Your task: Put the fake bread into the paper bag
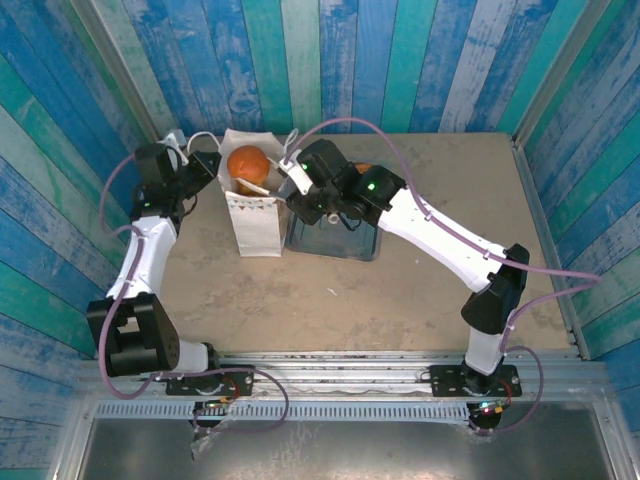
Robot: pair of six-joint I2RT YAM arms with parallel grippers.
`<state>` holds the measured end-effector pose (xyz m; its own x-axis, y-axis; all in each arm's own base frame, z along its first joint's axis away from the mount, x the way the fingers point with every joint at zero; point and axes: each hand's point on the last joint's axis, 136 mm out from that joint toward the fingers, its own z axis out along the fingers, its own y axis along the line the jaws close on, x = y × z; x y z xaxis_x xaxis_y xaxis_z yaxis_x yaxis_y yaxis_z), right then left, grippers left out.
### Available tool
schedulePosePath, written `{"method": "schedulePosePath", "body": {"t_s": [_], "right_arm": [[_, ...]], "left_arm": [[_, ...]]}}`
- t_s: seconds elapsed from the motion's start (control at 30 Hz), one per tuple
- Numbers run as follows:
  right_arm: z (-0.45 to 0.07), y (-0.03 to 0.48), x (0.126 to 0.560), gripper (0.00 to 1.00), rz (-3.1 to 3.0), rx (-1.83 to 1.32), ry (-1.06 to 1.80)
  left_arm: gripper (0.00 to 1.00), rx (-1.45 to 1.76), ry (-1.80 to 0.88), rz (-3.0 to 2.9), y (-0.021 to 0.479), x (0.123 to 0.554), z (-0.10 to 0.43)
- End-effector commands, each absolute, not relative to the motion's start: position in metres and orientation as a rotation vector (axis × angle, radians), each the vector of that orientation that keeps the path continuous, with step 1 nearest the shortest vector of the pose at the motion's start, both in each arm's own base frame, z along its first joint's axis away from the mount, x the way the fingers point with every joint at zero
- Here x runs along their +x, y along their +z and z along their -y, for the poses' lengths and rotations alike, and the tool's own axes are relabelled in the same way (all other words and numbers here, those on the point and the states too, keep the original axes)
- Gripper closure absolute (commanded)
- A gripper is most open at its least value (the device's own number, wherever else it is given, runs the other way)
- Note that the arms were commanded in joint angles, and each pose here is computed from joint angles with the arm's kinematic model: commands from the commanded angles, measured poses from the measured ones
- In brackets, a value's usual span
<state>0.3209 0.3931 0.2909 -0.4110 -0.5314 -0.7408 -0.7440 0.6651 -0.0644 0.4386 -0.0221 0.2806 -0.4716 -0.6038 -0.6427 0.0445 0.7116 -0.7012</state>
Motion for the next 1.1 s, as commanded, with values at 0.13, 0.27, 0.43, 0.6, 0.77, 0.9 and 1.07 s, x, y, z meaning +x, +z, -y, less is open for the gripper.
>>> {"method": "schedulePosePath", "body": {"t_s": [0.13, 0.27, 0.43, 0.6, 0.77, 0.9, 1.07], "right_arm": [[-0.395, 0.307, 0.324, 0.34, -2.071, -0.965, 0.352], [-0.396, 0.313, 0.323, 0.34, -2.062, -0.96, 0.368], [-0.395, 0.33, 0.318, 0.34, -2.032, -0.948, 0.403], [-0.388, 0.351, 0.314, 0.34, -1.993, -0.924, 0.423], [-0.38, 0.375, 0.306, 0.35, -1.947, -0.901, 0.462], [-0.371, 0.396, 0.298, 0.35, -1.902, -0.882, 0.493], [-0.352, 0.419, 0.294, 0.35, -1.862, -0.838, 0.505]], "left_arm": [[0.83, -0.42, -0.842, -1.943, 0.27, 0.444, 0.026], [0.83, -0.417, -0.845, -1.94, 0.272, 0.444, 0.026], [0.83, -0.413, -0.854, -1.936, 0.274, 0.443, 0.028], [0.82, -0.4, -0.872, -1.926, 0.279, 0.441, 0.03], [0.69, -0.395, -0.876, -1.906, 0.289, 0.438, 0.031], [0.58, -0.381, -0.857, -1.88, 0.304, 0.432, 0.029], [0.47, -0.371, -0.789, -1.851, 0.321, 0.423, 0.023]]}}
